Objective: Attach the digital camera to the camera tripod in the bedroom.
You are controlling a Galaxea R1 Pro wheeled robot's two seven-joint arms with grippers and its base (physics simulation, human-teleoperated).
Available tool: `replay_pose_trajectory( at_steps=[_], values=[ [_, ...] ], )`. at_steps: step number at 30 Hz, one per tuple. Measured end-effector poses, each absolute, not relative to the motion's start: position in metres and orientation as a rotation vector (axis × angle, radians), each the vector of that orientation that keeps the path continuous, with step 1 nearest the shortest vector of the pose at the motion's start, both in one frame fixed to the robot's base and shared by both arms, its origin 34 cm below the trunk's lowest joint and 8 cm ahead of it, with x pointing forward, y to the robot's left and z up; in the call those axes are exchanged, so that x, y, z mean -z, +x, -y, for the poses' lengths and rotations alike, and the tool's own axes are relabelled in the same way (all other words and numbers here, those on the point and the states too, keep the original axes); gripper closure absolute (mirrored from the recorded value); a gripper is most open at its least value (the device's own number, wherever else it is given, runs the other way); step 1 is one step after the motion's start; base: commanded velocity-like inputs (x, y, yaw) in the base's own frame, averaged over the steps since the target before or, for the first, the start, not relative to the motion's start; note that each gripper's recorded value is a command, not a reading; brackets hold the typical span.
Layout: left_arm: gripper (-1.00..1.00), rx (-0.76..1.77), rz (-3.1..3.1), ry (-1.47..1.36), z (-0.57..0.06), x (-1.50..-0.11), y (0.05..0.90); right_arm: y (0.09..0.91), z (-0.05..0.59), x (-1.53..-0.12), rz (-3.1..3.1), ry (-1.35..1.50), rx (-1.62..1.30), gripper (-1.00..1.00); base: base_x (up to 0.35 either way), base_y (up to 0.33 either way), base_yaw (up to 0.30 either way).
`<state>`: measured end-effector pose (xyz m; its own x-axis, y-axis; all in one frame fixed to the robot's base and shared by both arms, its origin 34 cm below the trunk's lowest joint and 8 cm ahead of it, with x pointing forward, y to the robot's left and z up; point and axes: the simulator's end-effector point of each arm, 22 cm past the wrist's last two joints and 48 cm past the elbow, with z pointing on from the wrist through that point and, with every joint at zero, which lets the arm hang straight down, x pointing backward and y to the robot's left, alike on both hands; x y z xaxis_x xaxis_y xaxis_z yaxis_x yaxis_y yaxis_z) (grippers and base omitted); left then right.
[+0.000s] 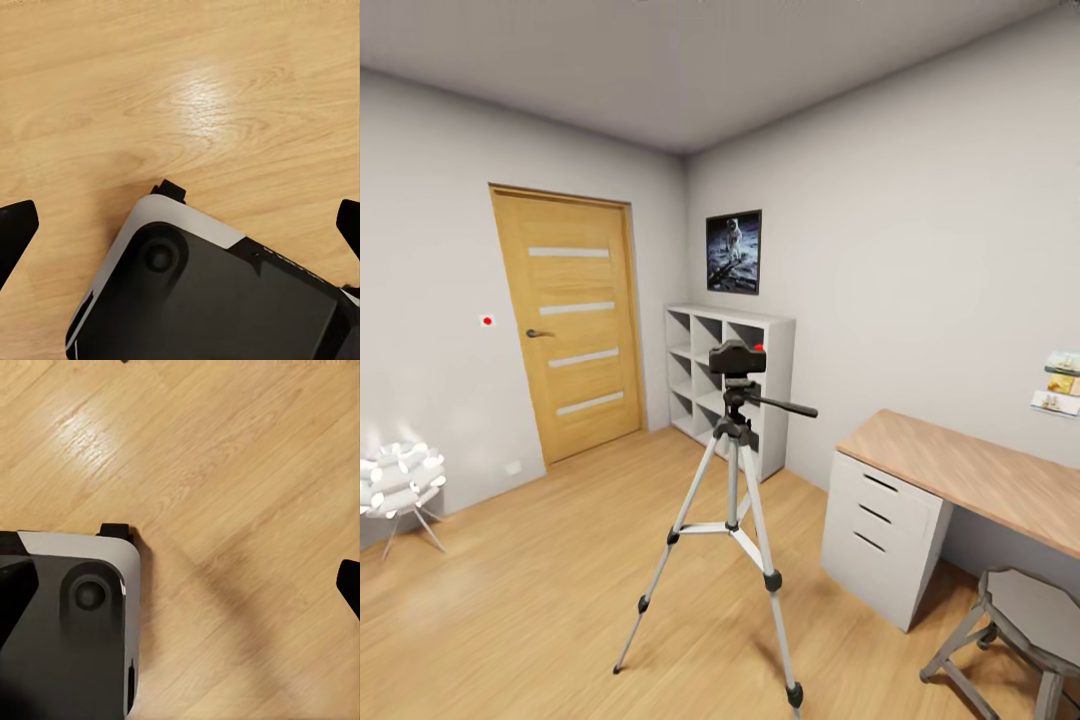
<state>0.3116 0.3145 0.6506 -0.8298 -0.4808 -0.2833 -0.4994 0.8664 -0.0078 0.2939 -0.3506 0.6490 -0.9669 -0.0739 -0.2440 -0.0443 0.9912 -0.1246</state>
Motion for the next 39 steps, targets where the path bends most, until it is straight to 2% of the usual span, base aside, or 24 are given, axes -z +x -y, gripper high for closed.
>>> replay_pose_trajectory(
  at_steps=[39],
  values=[
    [-1.0, -0.072, -2.704, -0.731, -0.315, -0.664, 0.333, 0.32, 0.351, -0.663, -2.803, -0.086, 0.171, -1.0, 0.0, 0.0, 0.0]
  ],
)
